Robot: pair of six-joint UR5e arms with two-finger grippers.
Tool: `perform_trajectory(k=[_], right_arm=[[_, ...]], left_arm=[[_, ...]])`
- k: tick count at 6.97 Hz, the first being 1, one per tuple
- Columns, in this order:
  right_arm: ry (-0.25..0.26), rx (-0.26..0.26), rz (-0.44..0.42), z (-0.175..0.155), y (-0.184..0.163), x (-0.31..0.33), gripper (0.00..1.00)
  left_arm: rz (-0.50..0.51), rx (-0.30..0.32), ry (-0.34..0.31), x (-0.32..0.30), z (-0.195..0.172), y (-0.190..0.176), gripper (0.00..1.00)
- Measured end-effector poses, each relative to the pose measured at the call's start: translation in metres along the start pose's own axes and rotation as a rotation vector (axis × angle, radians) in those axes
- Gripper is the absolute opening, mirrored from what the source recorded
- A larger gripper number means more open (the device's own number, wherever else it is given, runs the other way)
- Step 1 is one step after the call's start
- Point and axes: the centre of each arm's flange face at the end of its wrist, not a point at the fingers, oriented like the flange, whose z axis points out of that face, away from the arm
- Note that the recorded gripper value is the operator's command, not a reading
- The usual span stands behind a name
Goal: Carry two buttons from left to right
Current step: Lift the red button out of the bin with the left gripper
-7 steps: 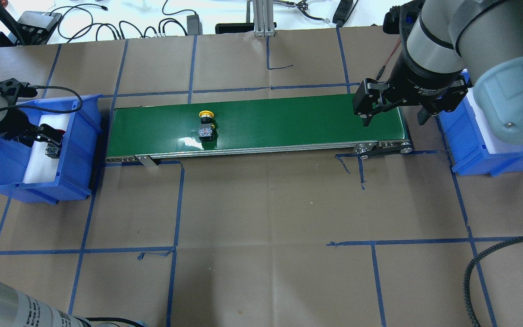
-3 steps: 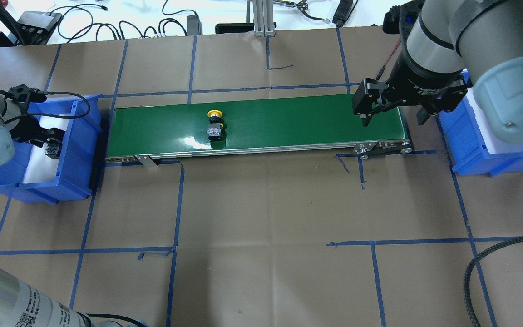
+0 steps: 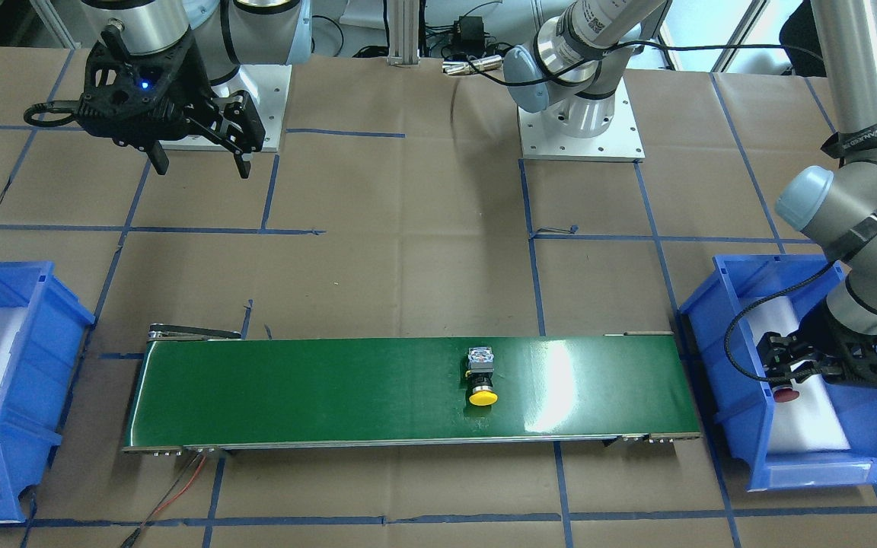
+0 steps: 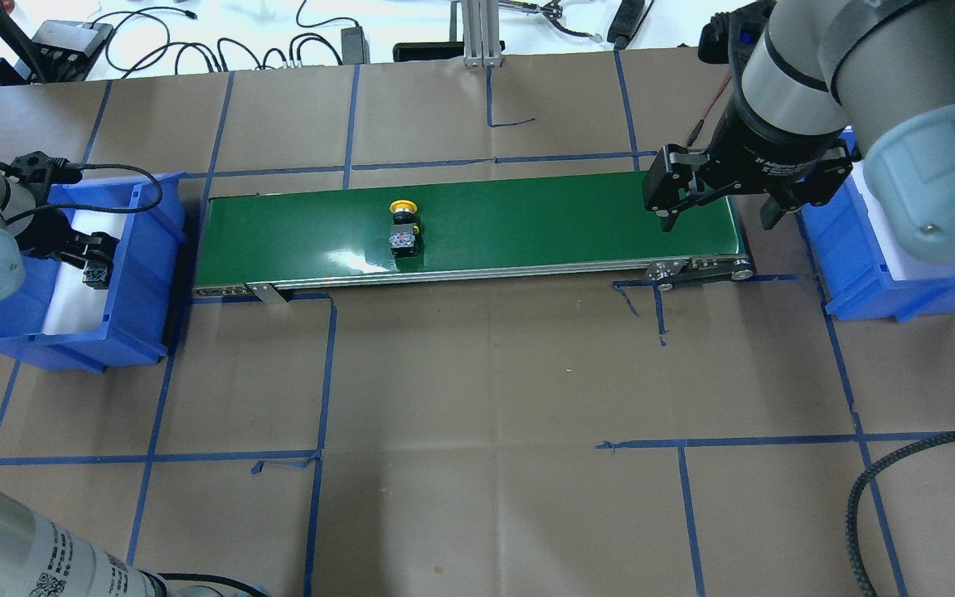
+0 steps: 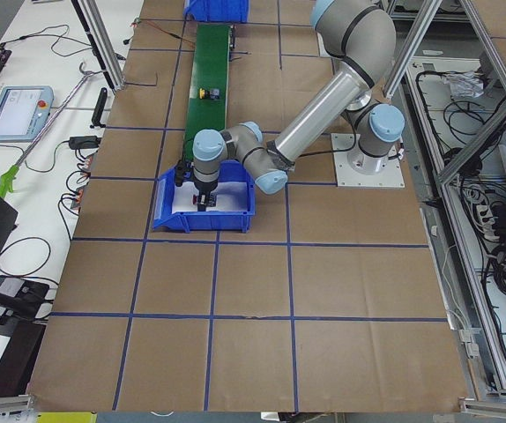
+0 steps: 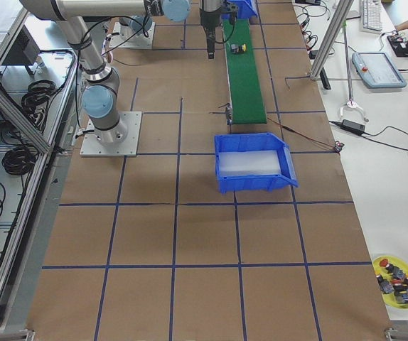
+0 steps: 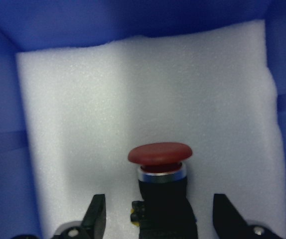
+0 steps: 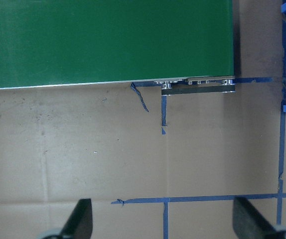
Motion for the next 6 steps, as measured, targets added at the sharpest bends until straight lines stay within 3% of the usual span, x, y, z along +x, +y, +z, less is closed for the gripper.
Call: perform_trajectory(k=[1, 3, 6], right_arm=[[0.0, 0.001, 0.0, 0.0, 0.0, 0.0, 1.0], [-0.001, 0.004, 0.0, -0.001, 0.0, 0.0, 1.0], [-0.001, 0.006, 0.0, -0.002, -0.001, 0.0, 1.0]], left_arm=[[0.0, 0.005, -0.004, -0.001, -0.004, -0.002, 0.08], [0.006, 0.017, -0.016, -0.007, -0.027, -0.012, 0.08], [0.006, -0.025, 0.007, -0.014, -0.109, -0.032, 0.09]])
